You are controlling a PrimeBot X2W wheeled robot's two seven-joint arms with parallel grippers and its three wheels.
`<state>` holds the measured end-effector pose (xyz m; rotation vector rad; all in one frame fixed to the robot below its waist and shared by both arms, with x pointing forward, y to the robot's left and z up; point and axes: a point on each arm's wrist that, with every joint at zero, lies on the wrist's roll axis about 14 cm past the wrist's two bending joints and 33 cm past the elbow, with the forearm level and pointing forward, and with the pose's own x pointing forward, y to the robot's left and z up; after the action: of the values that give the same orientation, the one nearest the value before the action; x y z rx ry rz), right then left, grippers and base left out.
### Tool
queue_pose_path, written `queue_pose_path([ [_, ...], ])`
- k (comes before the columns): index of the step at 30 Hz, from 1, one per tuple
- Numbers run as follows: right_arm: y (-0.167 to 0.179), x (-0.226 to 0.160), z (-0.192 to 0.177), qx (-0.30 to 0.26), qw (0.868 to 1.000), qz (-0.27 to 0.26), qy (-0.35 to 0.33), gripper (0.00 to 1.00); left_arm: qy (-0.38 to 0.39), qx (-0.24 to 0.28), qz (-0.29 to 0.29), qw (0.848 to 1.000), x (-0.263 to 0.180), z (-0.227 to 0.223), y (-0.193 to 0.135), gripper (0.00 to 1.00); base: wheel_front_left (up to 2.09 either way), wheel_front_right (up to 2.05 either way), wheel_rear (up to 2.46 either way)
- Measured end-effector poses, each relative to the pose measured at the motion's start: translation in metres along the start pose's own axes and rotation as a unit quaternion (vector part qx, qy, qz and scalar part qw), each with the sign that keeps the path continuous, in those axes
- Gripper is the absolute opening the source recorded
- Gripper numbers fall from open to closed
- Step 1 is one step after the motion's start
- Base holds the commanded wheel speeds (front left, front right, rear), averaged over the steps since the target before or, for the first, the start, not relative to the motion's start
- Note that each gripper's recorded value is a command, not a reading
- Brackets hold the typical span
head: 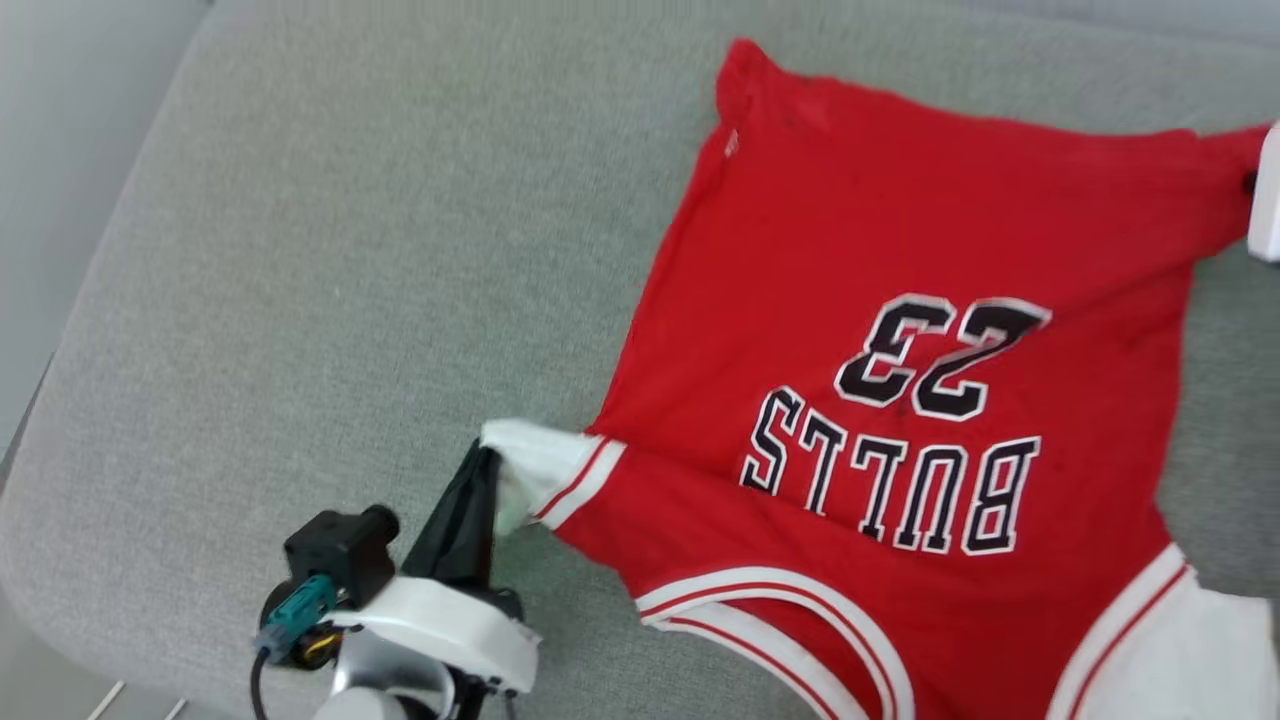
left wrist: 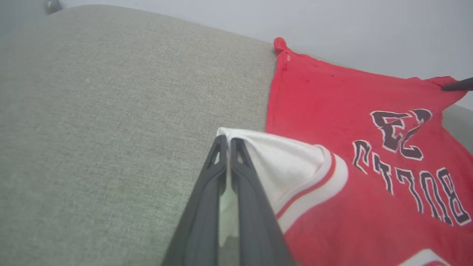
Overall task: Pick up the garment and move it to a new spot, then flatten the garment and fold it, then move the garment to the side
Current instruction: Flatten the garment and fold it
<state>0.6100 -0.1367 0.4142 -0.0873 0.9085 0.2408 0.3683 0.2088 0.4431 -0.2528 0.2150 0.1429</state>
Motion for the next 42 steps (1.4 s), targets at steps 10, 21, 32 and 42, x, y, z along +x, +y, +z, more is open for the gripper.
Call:
queue_pose_path([
  [10, -0.036, -0.083, -0.065, 0.004, 0.999, -0.031, -0.031, 0.0, 0.022, 0.016, 0.009, 1.0, -0.034, 0.001, 0.02, 0.0, 0.0, 0.0, 0.0],
  [21, -0.072, -0.166, -0.219, 0.133, 0.989, -0.066, -0.016, 0.0, 0.047, 0.026, -0.018, 0.998, -0.046, -0.005, 0.007, 0.0, 0.0, 0.0, 0.0],
  [32, -0.025, -0.21, -0.344, 0.289, 0.954, -0.074, 0.015, 0.64, 0.057, 0.034, -0.06, 0.996, -0.046, -0.004, -0.017, 0.0, 0.0, 0.0, 0.0],
  [42, -0.063, -0.225, -0.263, 0.273, 0.921, -0.143, -0.239, 1.0, 0.059, 0.039, -0.077, 0.995, -0.04, -0.001, -0.025, 0.0, 0.0, 0.0, 0.0],
])
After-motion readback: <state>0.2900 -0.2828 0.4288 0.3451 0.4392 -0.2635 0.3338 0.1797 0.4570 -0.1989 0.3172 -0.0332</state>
